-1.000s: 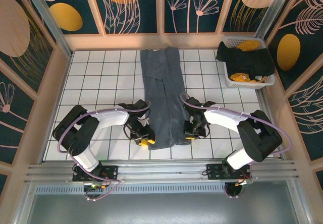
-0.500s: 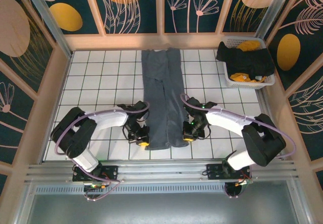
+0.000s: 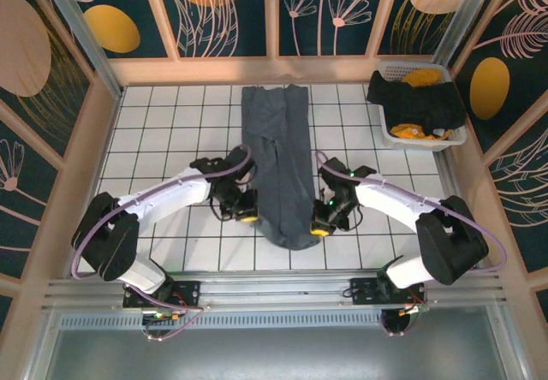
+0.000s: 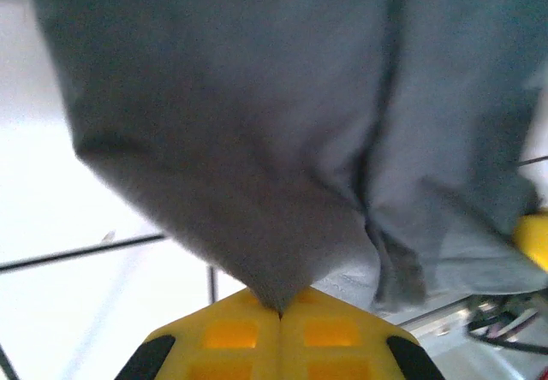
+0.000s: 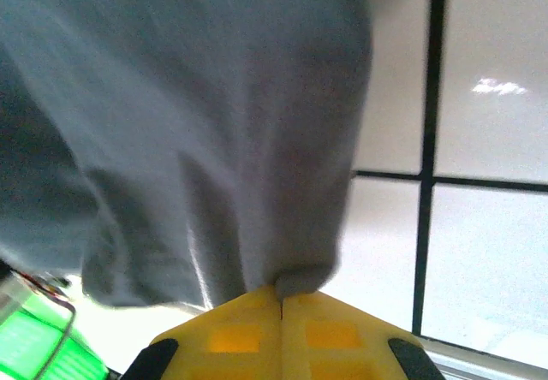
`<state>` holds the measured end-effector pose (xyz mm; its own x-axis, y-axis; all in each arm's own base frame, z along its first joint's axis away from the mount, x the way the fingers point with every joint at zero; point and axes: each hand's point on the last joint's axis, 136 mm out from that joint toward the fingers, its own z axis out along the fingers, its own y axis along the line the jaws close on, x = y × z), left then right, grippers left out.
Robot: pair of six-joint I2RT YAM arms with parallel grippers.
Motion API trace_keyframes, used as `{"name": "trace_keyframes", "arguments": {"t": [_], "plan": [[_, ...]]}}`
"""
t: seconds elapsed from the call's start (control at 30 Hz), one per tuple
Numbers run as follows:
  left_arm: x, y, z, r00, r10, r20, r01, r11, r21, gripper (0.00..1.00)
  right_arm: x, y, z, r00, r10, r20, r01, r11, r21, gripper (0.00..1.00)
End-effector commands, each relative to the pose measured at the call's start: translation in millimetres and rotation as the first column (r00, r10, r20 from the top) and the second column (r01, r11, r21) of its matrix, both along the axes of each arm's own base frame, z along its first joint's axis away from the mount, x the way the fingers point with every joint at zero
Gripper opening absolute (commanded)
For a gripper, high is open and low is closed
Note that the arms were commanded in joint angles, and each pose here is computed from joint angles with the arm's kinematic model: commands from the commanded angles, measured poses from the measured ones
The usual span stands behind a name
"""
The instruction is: Fold and stack the t-shirts
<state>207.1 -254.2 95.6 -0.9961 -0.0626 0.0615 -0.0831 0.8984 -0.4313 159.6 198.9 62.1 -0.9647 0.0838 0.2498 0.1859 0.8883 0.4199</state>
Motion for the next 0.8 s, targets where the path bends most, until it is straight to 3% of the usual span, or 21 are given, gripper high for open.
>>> {"name": "trace_keyframes", "arguments": {"t": [0.0,0.17,0.37,0.77], "plan": [[32.7,11.3,18.2,0.995,0.052,0.088,-0.056,0.997,0.054,0.0,34.7,-8.1,21.4,0.995,-0.091,0.046,0.09,0.996,0.012,0.0],[84.3,17.7,34.9,0.972,0.173,0.162,-0.176,0.984,0.003,0.0,99.5,-11.4,41.0,0.977,-0.152,0.147,0.155,0.988,-0.009,0.0],[125.6,20.4,29.8,0.939,0.29,0.186,-0.284,0.957,-0.057,0.0,169.7,-8.5,44.7,0.952,-0.199,0.231,0.212,0.977,-0.03,0.0],[194.4,38.6,3.0,0.897,0.384,0.217,-0.375,0.923,-0.086,0.0,272.8,-9.8,29.5,0.931,-0.222,0.291,0.249,0.967,-0.058,0.0]]}}
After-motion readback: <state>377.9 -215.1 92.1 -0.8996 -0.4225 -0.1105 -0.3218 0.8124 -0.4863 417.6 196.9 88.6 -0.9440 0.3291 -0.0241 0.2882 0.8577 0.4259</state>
